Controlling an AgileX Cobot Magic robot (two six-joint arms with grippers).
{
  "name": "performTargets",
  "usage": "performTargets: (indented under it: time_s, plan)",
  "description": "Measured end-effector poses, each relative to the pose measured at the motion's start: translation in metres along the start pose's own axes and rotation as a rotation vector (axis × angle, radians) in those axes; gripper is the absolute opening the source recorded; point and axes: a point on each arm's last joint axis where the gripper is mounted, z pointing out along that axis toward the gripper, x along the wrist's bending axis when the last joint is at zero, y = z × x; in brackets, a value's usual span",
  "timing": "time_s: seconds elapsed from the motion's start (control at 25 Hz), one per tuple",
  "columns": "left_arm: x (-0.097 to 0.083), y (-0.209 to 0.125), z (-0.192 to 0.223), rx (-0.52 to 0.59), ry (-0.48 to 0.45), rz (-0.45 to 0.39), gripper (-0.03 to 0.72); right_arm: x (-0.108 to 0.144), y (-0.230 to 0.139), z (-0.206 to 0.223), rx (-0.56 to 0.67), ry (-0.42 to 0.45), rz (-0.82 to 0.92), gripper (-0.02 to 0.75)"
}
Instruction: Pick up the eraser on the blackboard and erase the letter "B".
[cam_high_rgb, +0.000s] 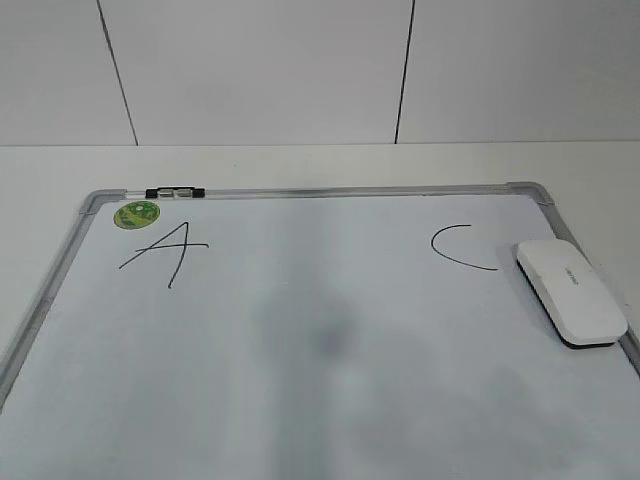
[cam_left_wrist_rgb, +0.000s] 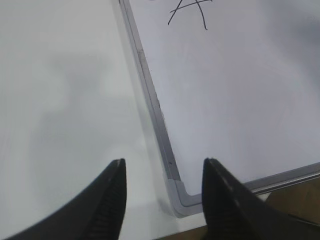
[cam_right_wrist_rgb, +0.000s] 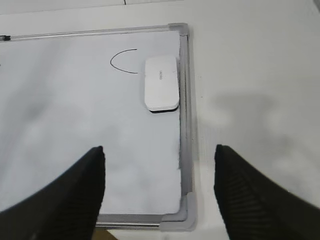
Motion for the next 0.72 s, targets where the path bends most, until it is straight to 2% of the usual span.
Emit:
performTargets:
  time_s: [0.16, 0.2, 0.36, 0.72]
  plan:
    - [-0.004, -0.030, -0.006, -0.103, 0.013, 0.013, 0.370, -0.005, -0.033, 0.012, -0.001, -0.031, -0.020, 0.549]
    - [-0.005, -0.034, -0.005, -0.100, 0.014, 0.015, 0.370, -0.006, -0.036, 0.015, 0.006, -0.033, -0.021, 0.549]
    - [-0.004, -0.037, 0.004, -0.081, 0.011, 0.011, 0.370, -0.008, -0.049, 0.034, 0.076, -0.046, -0.030, 0.549]
    - [0.000, -0.032, 0.014, -0.160, 0.046, 0.013, 0.360, -0.011, -0.046, 0.044, 0.015, -0.082, -0.052, 0.549]
